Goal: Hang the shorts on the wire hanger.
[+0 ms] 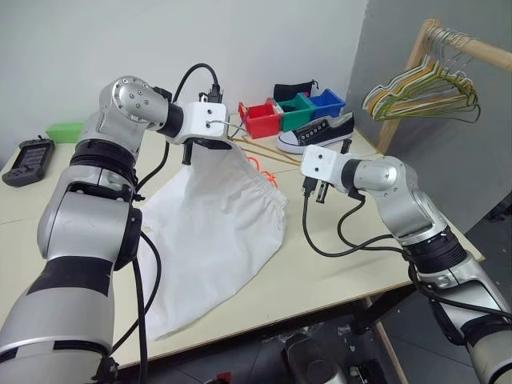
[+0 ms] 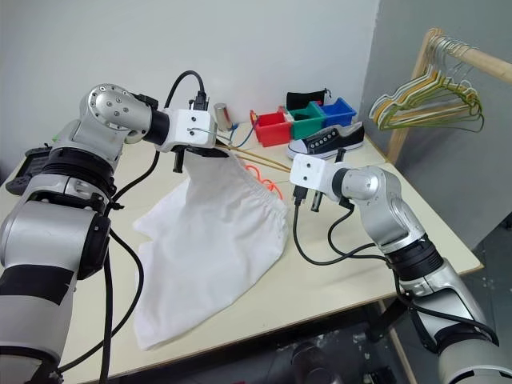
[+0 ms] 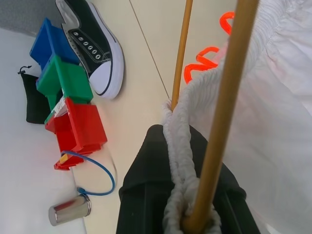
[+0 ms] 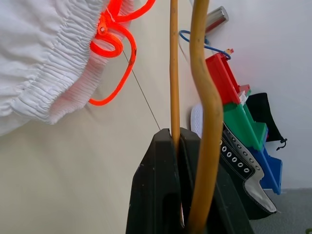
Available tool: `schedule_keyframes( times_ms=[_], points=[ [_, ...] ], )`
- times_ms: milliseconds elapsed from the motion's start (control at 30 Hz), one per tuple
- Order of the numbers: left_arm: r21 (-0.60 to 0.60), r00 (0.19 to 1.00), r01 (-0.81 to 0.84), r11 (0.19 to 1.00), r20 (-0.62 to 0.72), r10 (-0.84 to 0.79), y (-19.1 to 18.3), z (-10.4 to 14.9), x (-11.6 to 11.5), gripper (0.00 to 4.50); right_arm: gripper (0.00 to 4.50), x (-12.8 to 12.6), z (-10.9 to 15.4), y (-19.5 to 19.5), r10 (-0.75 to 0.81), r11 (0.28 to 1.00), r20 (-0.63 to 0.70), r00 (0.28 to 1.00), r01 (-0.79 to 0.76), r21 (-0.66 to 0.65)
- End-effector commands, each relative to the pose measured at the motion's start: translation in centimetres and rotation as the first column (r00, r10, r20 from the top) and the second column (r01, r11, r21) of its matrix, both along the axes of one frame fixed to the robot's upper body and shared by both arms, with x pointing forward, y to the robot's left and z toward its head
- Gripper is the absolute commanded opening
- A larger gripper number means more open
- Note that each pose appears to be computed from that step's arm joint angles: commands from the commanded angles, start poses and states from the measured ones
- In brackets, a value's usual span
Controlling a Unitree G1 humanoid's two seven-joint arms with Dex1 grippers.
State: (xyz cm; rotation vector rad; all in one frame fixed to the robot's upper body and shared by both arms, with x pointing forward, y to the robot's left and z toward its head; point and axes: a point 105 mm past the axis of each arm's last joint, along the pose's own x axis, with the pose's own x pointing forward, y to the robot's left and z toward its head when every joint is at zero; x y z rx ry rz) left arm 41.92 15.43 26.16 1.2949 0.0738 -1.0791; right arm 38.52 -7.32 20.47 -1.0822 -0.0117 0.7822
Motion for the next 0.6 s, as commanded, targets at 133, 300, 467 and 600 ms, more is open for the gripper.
schedule_keyframes(
  times_ms=[133, 300, 467, 600],
  points=[
    [-0.019, 0.999, -0.004, 1.000, 0.033, 0.005, 0.0, 0.6, 0.1, 0.04, 0.54, -0.9, 2.6, 0.5, 0.045, 0.999, 0.054, 0.998, -0.046, 0.023],
    [-0.025, 1.000, -0.004, 1.000, 0.021, 0.005, 0.1, 0.2, 0.0, 0.04, 1.62, -1.0, 2.6, 0.0, 0.040, 0.999, 0.036, 0.999, -0.041, 0.017],
    [-0.037, 1.000, -0.009, 0.999, 0.005, 0.010, 0.4, 0.0, 0.0, 0.04, 2.74, -0.9, 2.5, -0.5, 0.031, 0.999, 0.027, 0.999, -0.032, 0.009],
    [-0.047, 0.999, -0.019, 0.999, -0.036, 0.017, 1.0, -0.9, -0.3, 0.04, 3.50, -1.2, 2.5, -1.8, 0.028, 1.000, -0.020, 0.999, -0.028, -0.002]
  ],
)
